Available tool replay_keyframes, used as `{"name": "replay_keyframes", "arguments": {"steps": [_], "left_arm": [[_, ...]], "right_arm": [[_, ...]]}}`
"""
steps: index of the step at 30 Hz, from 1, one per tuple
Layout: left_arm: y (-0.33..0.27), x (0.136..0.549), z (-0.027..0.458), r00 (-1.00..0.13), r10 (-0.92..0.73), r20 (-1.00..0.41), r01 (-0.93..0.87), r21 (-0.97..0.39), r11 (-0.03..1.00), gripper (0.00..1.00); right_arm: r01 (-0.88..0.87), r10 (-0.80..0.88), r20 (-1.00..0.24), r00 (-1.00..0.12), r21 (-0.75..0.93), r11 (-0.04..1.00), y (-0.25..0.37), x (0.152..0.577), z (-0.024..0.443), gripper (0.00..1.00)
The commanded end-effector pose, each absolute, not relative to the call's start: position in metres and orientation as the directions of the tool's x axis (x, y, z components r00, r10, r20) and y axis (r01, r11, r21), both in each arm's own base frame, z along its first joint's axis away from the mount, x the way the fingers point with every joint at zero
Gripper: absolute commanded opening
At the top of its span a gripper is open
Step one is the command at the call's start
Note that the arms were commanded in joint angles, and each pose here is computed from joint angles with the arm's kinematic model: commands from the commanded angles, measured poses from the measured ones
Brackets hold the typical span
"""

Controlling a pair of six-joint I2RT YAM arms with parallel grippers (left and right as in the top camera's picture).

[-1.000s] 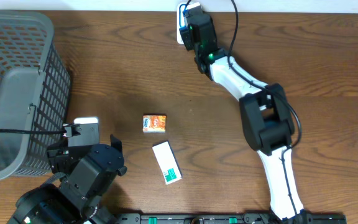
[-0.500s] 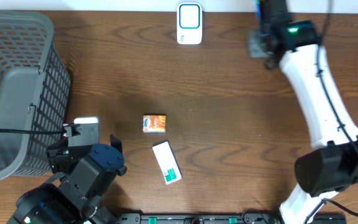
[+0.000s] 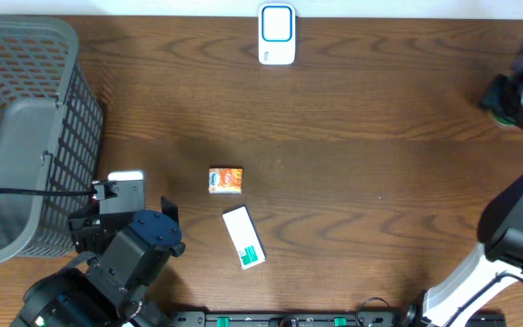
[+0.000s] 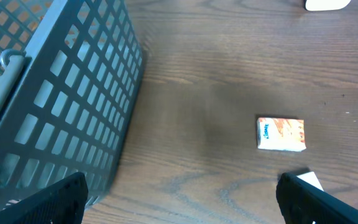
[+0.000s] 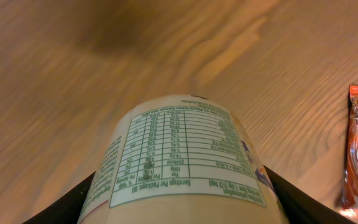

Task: Scan the item barcode
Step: 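Carry the jar to the right edge of the table and release it, then move the right gripper to the white Panadol box and grasp it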

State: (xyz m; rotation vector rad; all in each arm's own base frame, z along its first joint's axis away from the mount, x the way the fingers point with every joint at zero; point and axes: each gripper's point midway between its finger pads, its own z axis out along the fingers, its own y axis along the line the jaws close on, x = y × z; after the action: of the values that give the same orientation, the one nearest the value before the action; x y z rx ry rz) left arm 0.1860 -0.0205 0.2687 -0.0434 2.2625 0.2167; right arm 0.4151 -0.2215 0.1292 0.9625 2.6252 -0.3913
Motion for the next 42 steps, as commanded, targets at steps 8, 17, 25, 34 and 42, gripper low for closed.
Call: {"name": "replay_keyframes", "arguments": {"steps": [8, 17, 25, 34, 42], "left_arm": [[-0.018, 0.186, 0.272, -0.638, 0.031, -0.769, -0.119, 0.139, 0.983, 0.97], [-0.018, 0.186, 0.272, -0.638, 0.031, -0.769, -0.119, 0.139, 0.983, 0.97], [-0.018, 0.186, 0.272, -0.639, 0.031, -0.769, -0.119, 0.139, 0.983, 0.97], [-0.018, 0.186, 0.272, -0.638, 0.031, -0.769, -0.119, 0.139, 0.983, 0.97], [-0.018, 0.186, 0.272, -0.638, 0.031, -0.769, -0.119, 0.139, 0.983, 0.97]], "right_arm": [[0.818, 0.782, -0.259, -0.568, -0.067, 0.572, -0.315, 0.371, 0.037, 0.36], [0.868, 0.841, -0.230, -0.490, -0.034, 0.496, -0.348, 0.345, 0.017, 0.93], [0.846, 0.836, -0.284, -0.469, 0.126, 0.518, -0.345, 0.368, 0.083, 0.99], [0.720, 0.750, -0.405, -0.523, 0.262, 0.643, -0.281, 0.403, 0.191, 0.99], [0.418, 0.532, -0.319, -0.785, 0.361, 0.834, -0.124, 0.431, 0.214, 0.99]]}}
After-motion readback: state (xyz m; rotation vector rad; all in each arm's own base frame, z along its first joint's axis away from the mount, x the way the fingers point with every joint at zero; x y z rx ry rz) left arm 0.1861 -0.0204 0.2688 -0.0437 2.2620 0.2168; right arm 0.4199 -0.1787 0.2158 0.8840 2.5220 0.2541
